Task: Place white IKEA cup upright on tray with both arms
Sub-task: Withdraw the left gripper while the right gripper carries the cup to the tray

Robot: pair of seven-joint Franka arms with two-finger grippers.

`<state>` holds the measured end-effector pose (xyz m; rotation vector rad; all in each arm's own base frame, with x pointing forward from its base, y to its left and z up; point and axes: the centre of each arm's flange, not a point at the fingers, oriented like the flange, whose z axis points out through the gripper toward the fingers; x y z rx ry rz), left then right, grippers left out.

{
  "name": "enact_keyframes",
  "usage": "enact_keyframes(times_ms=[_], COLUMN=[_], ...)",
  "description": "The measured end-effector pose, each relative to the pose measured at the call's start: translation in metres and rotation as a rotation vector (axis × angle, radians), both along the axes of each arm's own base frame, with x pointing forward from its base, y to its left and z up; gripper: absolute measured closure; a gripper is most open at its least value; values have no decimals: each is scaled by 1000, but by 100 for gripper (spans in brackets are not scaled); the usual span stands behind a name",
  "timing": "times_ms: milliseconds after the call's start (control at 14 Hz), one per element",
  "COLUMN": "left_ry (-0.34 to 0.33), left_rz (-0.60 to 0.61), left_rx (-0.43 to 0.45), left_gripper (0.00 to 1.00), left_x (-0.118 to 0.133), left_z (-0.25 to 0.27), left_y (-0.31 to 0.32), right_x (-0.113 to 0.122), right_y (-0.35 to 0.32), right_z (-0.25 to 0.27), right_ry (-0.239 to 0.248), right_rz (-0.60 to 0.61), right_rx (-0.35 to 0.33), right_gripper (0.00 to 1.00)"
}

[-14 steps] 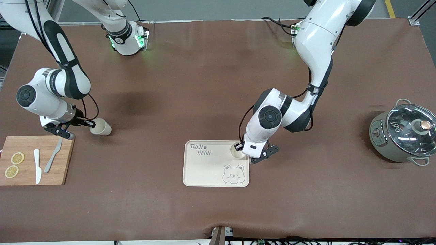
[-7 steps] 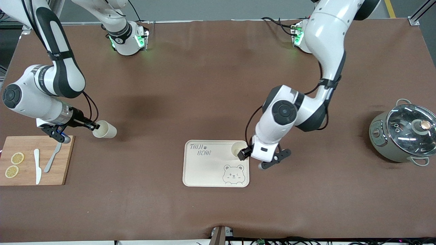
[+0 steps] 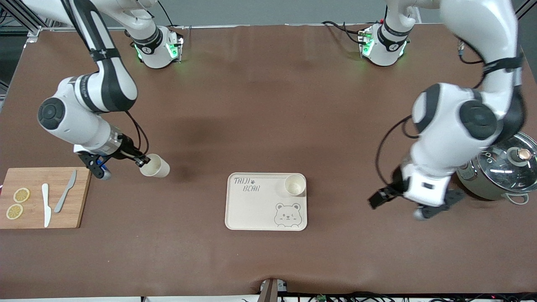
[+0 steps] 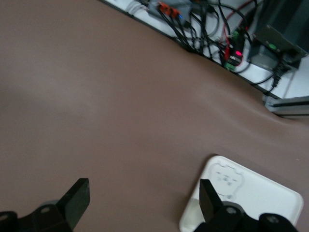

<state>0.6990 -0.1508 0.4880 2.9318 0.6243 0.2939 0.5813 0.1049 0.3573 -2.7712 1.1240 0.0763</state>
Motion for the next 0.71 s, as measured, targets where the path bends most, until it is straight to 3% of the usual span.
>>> enact_keyframes(times_ms=[357,714], left_ry=[77,192], left_rz=[-81,-123], left_rx=[62,72], left_gripper=[0,0], left_x=[-13,-59], left_z=[36,86], left_y=[128,165], right_x=[20,22], right_y=[104,190], right_z=[14,-9], right_ry=[-1,30], right_rz=[-168,-225], right_rx=[59,71], right_gripper=[97,97])
